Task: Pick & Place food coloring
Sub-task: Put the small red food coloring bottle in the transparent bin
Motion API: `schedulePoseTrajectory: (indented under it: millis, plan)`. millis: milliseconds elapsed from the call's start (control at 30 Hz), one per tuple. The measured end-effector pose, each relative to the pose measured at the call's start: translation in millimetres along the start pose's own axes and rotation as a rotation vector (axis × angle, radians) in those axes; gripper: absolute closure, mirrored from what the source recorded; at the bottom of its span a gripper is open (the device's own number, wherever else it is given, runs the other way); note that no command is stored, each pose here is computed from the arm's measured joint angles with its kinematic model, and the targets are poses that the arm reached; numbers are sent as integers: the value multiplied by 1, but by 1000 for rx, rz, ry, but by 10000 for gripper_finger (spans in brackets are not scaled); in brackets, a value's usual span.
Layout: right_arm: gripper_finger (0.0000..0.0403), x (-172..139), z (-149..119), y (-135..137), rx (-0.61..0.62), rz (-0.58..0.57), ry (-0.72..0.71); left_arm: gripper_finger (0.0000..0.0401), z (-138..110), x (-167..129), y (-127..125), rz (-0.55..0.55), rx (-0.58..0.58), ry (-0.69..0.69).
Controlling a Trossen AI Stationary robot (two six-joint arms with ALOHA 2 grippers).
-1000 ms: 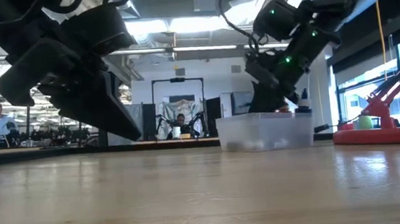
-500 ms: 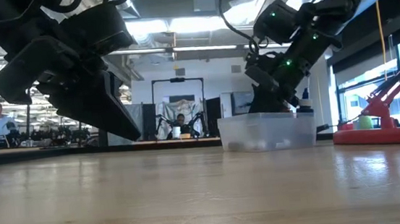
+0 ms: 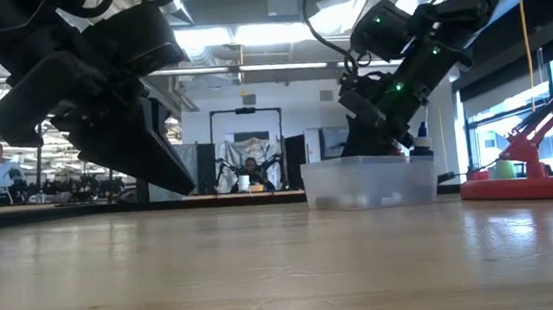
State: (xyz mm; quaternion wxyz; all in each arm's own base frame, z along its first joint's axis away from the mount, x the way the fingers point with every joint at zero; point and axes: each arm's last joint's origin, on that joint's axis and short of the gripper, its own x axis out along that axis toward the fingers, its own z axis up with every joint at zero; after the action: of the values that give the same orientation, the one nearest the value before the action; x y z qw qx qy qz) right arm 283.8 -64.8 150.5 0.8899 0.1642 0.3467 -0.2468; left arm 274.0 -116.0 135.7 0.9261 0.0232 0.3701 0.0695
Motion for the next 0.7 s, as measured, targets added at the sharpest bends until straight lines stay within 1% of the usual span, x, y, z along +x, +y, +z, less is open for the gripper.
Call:
schedulePoseTrajectory:
  millis: [100, 167, 233, 333, 433, 600, 700]
  plan:
    - [230, 0, 2, 1, 1, 5, 0, 364, 0, 0, 0, 16, 30, -5]
    - [226, -3, 9, 4, 1, 33, -15, 355, 0, 0, 1, 26, 48, -9]
    - [225, -9, 19, 10, -27, 61, -56, 345, 0, 0, 1, 28, 51, -9]
    - [224, -22, 37, 22, -103, 103, -132, 325, 3, -1, 0, 31, 55, -3]
    - [224, -33, 52, 36, -163, 143, -194, 301, 13, -3, -2, 28, 71, 9]
    - [224, -45, 60, 59, -228, 203, -241, 249, 32, -10, -6, 47, 225, 71]
    - [224, -49, 56, 70, -249, 236, -239, 214, 42, -16, -6, 73, 272, 125]
